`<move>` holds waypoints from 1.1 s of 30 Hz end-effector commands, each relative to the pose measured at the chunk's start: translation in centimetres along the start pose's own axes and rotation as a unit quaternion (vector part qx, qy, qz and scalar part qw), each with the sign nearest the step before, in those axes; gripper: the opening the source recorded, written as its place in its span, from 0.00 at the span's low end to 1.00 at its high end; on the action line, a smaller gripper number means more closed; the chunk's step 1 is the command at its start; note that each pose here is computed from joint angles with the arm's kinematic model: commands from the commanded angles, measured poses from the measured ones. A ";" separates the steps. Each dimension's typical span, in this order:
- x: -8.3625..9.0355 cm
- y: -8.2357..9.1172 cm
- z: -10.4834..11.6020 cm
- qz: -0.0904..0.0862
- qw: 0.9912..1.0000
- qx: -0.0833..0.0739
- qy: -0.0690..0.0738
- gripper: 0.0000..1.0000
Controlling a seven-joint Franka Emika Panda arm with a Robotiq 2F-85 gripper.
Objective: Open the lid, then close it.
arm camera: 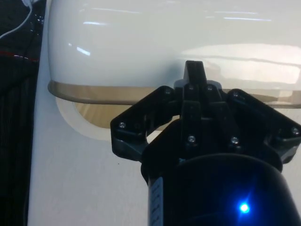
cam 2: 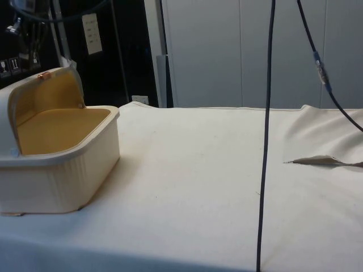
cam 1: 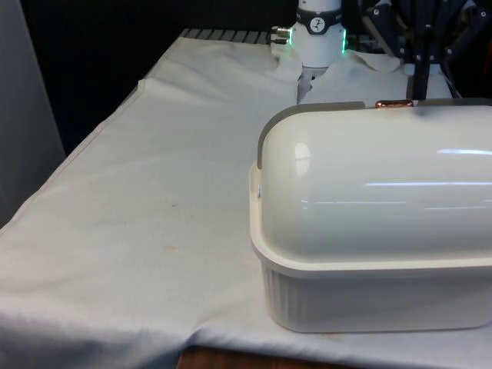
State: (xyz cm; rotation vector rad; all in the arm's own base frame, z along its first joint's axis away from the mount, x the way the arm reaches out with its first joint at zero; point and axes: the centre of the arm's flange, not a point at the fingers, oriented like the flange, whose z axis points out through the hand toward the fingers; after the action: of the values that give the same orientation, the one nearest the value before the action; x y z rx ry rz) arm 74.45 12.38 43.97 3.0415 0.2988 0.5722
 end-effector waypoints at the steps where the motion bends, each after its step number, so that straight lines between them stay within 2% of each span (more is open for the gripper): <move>1: -0.2 -0.1 -0.1 0.000 1.000 0.000 0.000 0.00; 10: -0.6 -0.1 0.4 0.002 1.000 0.006 -0.009 0.00; 11: -0.5 -0.1 0.5 0.001 1.000 0.002 -0.009 0.00; 18: -0.9 0.0 0.4 0.005 1.000 0.012 -0.019 0.00; 19: -0.8 0.0 0.6 0.005 1.000 0.008 -0.020 0.00; 20: -1.0 0.0 0.4 0.006 1.000 0.014 -0.021 0.00; 24: -1.2 0.1 0.5 0.008 0.999 0.018 -0.027 0.00; 26: -1.2 0.2 0.5 0.010 0.999 0.020 -0.028 0.00; 27: -1.1 0.2 0.7 0.010 0.999 0.014 -0.029 0.00; 28: -1.3 0.3 0.6 0.011 0.999 0.021 -0.030 0.00; 33: -1.2 0.4 0.5 0.013 0.999 0.022 -0.028 0.00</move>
State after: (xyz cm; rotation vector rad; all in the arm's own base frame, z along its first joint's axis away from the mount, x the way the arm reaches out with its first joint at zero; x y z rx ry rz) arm 73.73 11.75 42.94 3.0917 0.2699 0.4837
